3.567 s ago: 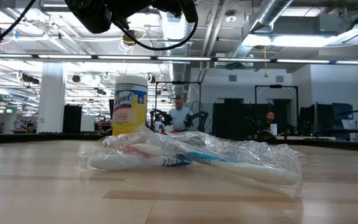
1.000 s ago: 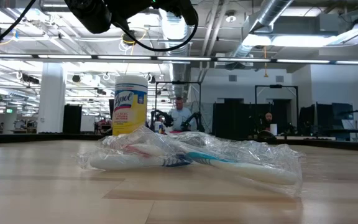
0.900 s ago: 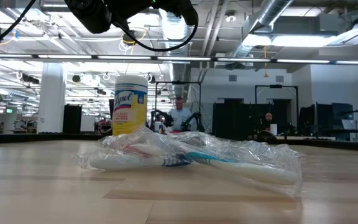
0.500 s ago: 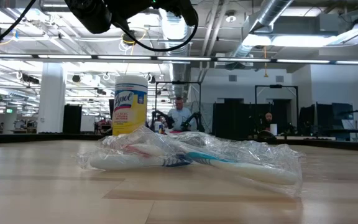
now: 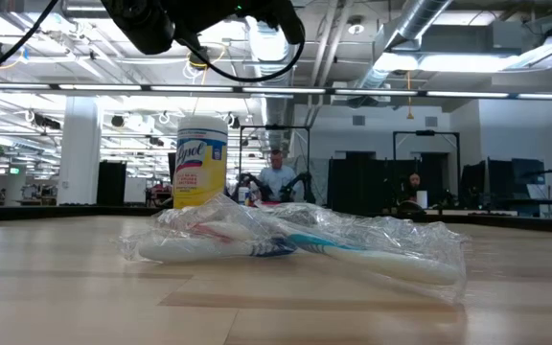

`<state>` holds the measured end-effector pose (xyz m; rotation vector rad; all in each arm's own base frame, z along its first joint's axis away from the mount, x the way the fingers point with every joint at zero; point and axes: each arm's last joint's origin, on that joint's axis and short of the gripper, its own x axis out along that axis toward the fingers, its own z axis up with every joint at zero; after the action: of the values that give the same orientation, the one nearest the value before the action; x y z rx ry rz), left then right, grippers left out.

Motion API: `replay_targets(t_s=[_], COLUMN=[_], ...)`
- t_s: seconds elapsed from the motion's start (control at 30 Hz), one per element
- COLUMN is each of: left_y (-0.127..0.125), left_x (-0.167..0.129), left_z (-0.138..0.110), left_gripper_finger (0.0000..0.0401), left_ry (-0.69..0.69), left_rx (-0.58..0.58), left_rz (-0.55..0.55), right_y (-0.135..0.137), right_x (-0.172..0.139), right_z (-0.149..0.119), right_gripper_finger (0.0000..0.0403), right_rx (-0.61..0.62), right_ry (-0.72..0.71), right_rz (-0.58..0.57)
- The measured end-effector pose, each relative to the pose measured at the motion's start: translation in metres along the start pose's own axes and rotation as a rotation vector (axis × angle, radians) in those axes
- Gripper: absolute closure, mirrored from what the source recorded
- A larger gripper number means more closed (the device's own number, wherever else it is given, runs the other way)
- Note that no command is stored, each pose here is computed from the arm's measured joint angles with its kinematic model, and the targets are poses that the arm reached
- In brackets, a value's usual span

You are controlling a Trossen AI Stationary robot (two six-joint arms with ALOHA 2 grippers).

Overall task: Pick & Place Travel size toiletries
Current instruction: Put the cotton pods into the left red basket

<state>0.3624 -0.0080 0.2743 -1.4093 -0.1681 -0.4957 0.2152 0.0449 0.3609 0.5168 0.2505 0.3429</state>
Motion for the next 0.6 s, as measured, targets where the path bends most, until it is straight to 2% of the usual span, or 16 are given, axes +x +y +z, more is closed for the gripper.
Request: replay_targets(t_s=[0.33,0.6], left_y=[0.0,0.0], left_x=[0.0,0.0], left_z=[-0.001,-0.005], left_gripper_finger=[0.0391,0.0391], left_ry=[0.027,0.167], left_rx=[0.067,0.074], left_rz=[-0.001,-0.015], right_y=[-0.004,-0.011], right_x=[-0.002,-0.004], right_z=[0.002,0.006], right_gripper_finger=[0.0298,0.0298], right_rx=[0.321,0.512], right_ry=[0.049,0.062], right_rz=[0.062,0.068])
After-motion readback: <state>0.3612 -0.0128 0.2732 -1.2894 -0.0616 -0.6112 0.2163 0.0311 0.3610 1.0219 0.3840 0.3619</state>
